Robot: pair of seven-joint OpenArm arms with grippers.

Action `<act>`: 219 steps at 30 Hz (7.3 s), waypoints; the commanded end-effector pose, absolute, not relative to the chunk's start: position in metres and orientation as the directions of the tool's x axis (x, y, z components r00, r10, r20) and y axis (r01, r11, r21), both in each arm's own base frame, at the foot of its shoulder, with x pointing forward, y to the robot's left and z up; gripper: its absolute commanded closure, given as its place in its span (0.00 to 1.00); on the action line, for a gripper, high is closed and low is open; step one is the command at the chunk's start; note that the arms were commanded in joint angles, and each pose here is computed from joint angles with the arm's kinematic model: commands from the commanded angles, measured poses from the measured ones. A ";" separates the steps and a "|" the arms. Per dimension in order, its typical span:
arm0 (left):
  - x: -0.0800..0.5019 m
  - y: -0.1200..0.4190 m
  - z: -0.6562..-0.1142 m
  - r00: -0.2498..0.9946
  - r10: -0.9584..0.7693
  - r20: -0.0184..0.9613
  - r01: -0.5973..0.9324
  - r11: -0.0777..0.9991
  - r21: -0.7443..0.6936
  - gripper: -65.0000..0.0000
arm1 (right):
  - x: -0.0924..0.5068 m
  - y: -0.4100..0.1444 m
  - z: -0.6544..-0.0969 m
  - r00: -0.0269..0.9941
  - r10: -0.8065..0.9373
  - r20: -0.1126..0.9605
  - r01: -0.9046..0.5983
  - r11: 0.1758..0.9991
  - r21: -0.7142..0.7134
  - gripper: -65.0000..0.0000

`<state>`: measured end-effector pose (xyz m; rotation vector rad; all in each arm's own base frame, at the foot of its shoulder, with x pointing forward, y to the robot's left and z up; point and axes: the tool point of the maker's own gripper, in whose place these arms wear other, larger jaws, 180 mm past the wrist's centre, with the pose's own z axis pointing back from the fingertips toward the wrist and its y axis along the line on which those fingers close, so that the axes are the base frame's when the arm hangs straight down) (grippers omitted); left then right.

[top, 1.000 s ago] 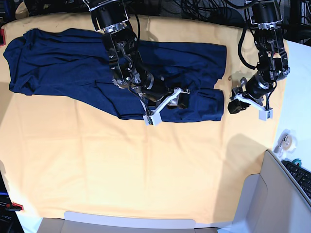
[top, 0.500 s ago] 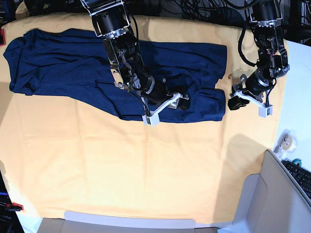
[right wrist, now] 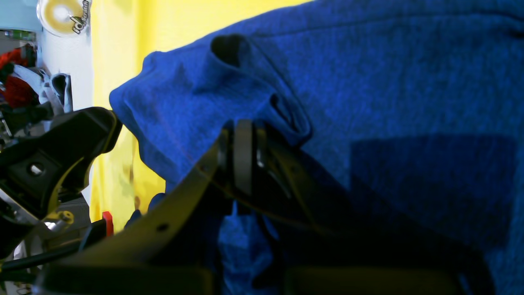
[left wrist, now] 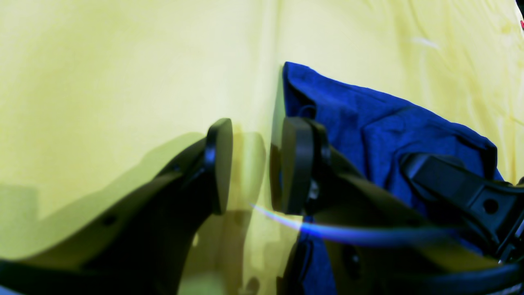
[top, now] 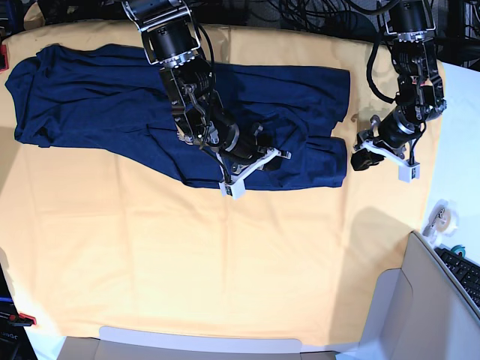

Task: Fold the T-shirt properly
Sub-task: 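Lower the sleeve onto the shirt beside the left gripper, then push the sleeve end toward the left gripper and open the right gripper, then grasp opposite ends of the folded shirt with both grippers, then lift the end in the left gripper and fold it toward the right gripper, then lay the folded end down onto the shirt with the left gripper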

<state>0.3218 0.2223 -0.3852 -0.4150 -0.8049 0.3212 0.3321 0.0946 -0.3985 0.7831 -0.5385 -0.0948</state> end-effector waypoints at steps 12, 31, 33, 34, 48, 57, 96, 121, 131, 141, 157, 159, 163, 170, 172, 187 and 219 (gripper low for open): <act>0.327 0.227 -0.375 0.626 0.426 0.654 -0.103 0.876 -0.472 0.69 | 0.300 0.187 -0.337 0.789 0.013 0.614 -0.492 0.612 0.619 1.00; 0.328 0.229 -0.372 0.621 0.425 0.658 -0.103 0.877 -0.469 0.69 | 0.264 0.210 -0.343 0.772 0.216 0.598 -0.599 0.562 0.570 0.78; 0.328 0.230 -0.372 0.621 0.423 0.660 -0.103 0.878 -0.467 0.69 | 0.264 0.210 -0.342 0.771 0.213 0.600 -0.599 0.562 0.570 0.68; 0.328 0.230 -0.372 0.621 0.423 0.660 -0.103 0.878 -0.467 0.69 | 0.264 0.210 -0.342 0.771 0.213 0.600 -0.599 0.562 0.570 0.64; 0.325 0.271 -0.361 0.573 0.457 0.681 -0.173 0.879 -0.444 0.69 | 0.326 0.185 -0.254 0.660 0.015 0.751 -0.628 0.560 0.541 0.60; 0.294 0.271 -0.383 0.688 0.464 0.558 -0.219 0.866 -0.450 0.61 | 0.377 0.050 -0.253 0.606 -0.201 0.770 -0.431 0.731 0.529 0.60; 0.263 0.203 -0.383 0.806 0.483 0.342 -0.119 0.699 -0.705 0.61 | 0.317 -0.184 -0.319 0.560 -0.410 0.720 0.091 0.894 0.438 0.60; 0.253 0.145 -0.426 0.904 0.374 0.210 -0.107 0.671 -0.734 0.59 | 0.316 -0.184 -0.319 0.560 -0.409 0.720 0.091 0.894 0.438 0.60; 0.249 0.134 -0.428 0.922 0.333 0.199 -0.084 0.673 -0.735 0.58 | 0.316 -0.184 -0.319 0.560 -0.409 0.720 0.091 0.894 0.438 0.60; 0.247 0.123 -0.423 0.929 0.192 0.317 0.104 0.686 -0.720 1.00 | 0.317 -0.186 -0.318 0.556 -0.409 0.724 0.092 0.896 0.435 0.60; 0.256 0.044 -0.353 0.798 -0.021 0.603 0.501 0.579 -0.643 1.00 | 0.286 -0.297 -0.270 0.343 -0.461 0.818 0.318 0.877 0.360 0.60; 0.256 0.017 -0.345 0.781 -0.051 0.622 0.551 0.525 -0.649 1.00 | 0.276 -0.311 -0.271 0.335 -0.466 0.819 0.355 0.868 0.348 0.60; 0.253 -0.038 -0.327 0.739 -0.101 0.666 0.642 0.407 -0.650 1.00 | 0.256 -0.329 -0.276 0.331 -0.476 0.815 0.414 0.849 0.328 0.60; 0.255 -0.110 -0.309 0.740 -0.123 0.661 0.663 0.294 -0.688 1.00 | 0.231 -0.346 -0.282 0.332 -0.494 0.804 0.469 0.826 0.314 0.60; 0.253 -0.121 -0.312 0.741 -0.140 0.657 0.666 0.280 -0.692 1.00 | 0.229 -0.347 -0.284 0.337 -0.494 0.802 0.472 0.825 0.310 0.60; 0.251 -0.143 -0.334 0.782 -0.136 0.608 0.620 0.273 -0.736 1.00 | 0.225 -0.345 -0.288 0.343 -0.504 0.793 0.477 0.821 0.315 0.60; 0.292 0.097 -0.376 0.845 0.150 0.514 0.287 0.684 -0.671 0.64 | 0.224 -0.341 -0.294 0.341 -0.526 0.779 0.485 0.809 0.333 0.60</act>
